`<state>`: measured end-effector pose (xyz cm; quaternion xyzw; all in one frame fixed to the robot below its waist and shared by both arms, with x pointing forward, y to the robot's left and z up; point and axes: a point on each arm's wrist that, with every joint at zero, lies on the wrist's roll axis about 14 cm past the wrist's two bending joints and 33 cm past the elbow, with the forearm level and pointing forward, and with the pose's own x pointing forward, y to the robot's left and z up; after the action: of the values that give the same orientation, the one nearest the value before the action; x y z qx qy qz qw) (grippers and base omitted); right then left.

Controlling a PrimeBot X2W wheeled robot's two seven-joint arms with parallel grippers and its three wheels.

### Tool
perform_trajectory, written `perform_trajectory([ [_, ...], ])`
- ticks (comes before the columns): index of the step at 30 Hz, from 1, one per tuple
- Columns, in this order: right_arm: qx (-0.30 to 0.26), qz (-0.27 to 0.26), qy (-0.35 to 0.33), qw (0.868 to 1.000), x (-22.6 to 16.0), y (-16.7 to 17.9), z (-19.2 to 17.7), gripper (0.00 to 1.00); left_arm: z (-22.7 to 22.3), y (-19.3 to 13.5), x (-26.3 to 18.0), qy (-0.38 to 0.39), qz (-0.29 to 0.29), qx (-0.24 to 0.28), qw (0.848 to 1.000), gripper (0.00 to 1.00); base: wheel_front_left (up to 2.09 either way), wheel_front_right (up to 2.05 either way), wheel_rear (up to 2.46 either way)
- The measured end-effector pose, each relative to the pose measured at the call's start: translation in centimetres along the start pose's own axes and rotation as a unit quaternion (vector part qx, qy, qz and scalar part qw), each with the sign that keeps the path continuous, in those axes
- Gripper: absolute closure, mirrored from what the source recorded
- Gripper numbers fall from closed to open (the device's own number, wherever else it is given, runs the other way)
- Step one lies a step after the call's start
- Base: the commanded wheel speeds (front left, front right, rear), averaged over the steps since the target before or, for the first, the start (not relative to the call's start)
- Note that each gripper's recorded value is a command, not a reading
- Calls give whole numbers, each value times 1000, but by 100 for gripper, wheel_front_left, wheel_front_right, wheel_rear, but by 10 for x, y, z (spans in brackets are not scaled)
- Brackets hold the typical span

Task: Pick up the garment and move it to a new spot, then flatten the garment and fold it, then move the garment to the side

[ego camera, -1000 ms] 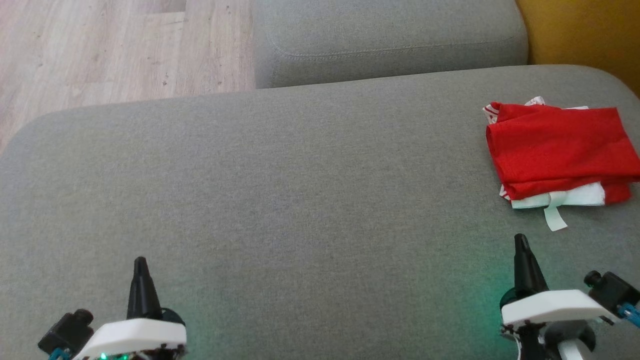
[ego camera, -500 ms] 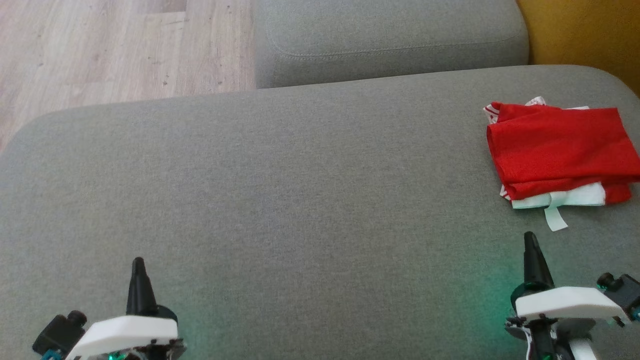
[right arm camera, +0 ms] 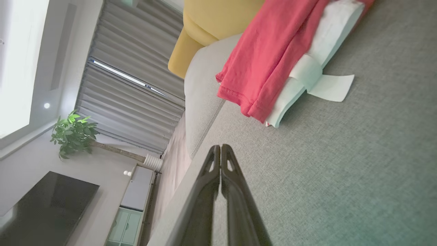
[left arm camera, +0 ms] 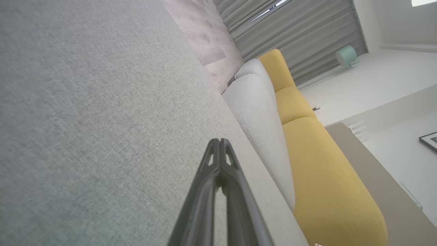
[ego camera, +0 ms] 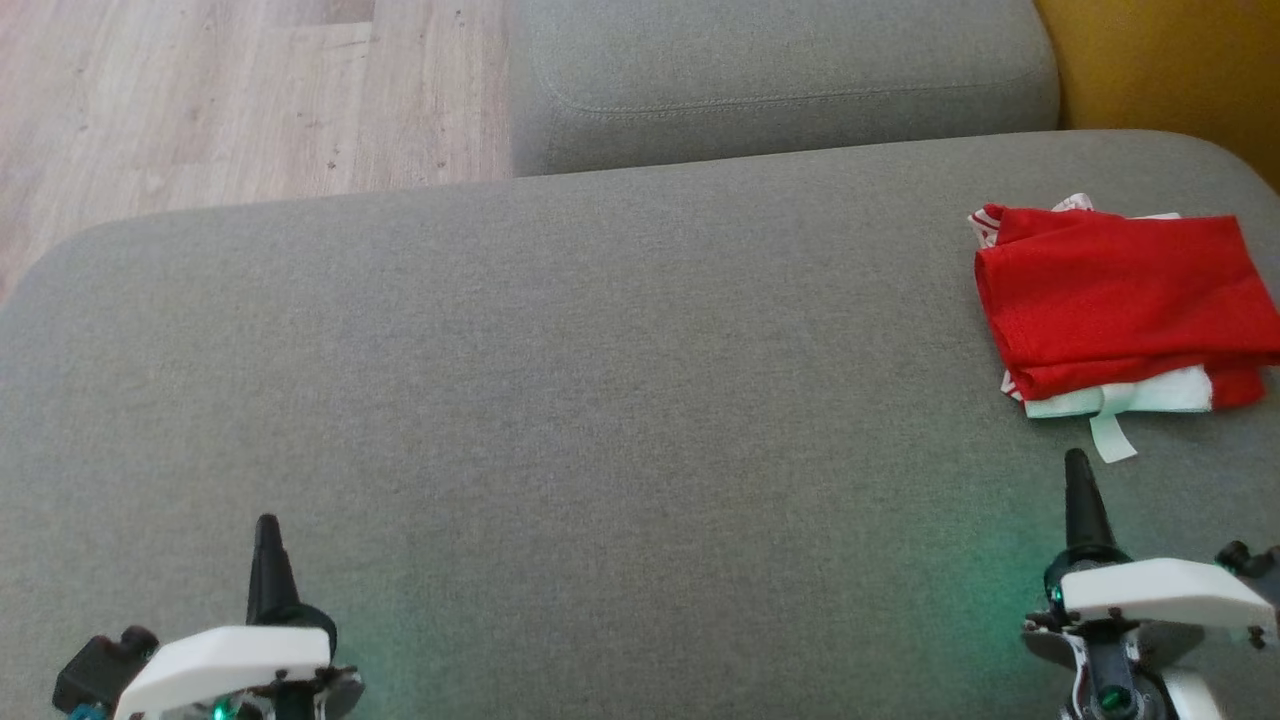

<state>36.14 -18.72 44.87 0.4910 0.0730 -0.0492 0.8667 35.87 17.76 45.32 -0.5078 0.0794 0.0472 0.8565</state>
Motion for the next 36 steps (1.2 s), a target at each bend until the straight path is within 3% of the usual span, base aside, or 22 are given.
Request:
perform_trajectory([
  [18, 100, 3, -6, 995, 2, 2, 9, 100, 7, -3, 4, 1, -9, -91, 996, 100, 0, 0, 0],
  [36, 203, 17, -13, 979, 4, 7, 21, 100, 15, -10, 8, 1, -26, -185, 982, 100, 0, 0, 0],
])
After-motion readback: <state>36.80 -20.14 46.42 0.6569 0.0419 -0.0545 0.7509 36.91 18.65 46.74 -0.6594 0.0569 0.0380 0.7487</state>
